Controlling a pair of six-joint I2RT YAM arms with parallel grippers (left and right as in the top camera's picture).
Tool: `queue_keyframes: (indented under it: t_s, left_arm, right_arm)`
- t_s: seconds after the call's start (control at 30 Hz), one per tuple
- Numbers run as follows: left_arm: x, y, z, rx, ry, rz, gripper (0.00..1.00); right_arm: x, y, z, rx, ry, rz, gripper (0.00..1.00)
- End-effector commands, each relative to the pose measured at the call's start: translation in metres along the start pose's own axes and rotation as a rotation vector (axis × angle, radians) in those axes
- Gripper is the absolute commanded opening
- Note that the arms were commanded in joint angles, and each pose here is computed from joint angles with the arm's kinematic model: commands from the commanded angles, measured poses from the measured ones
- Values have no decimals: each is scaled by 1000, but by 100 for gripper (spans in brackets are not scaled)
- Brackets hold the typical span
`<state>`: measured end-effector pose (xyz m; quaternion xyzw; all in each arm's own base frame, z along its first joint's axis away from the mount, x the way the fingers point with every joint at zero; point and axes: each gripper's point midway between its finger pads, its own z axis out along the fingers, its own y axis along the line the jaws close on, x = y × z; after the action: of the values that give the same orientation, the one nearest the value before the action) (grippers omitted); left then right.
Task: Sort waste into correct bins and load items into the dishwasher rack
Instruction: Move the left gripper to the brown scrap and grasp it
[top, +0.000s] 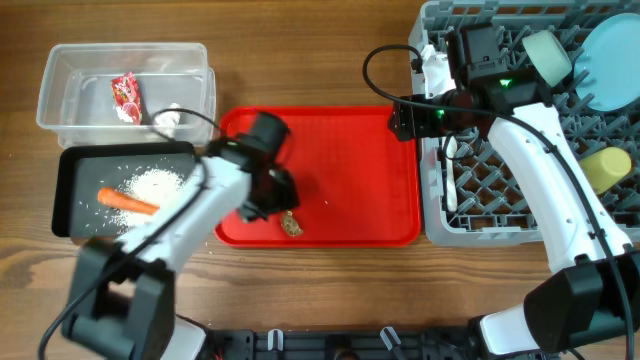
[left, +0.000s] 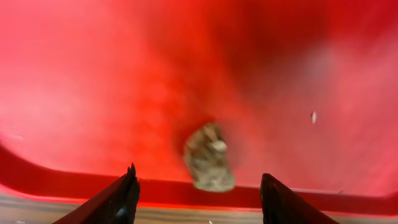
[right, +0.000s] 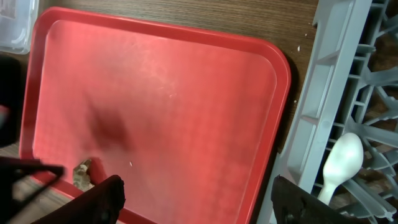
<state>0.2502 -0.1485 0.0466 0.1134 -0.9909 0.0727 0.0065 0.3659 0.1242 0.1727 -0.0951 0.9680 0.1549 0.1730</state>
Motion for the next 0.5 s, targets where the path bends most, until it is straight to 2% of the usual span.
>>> queue_keyframes:
  t_s: [0.0, 0.27, 0.43, 0.47]
  left_arm:
    - [24, -10, 23, -53, 65, 5, 64]
    - [30, -4, 46, -143, 85, -9, 63]
    - [26, -2, 51, -165, 65, -7, 49]
    - [25, -1, 51, -170, 62, -6, 44]
  right_arm:
    - [0, -1, -5, 9, -12, 9, 78]
    - [0, -1, -5, 9, -12, 9, 78]
    - [0, -1, -5, 9, -9, 10, 78]
    - [1, -1, -5, 9, -8, 10, 78]
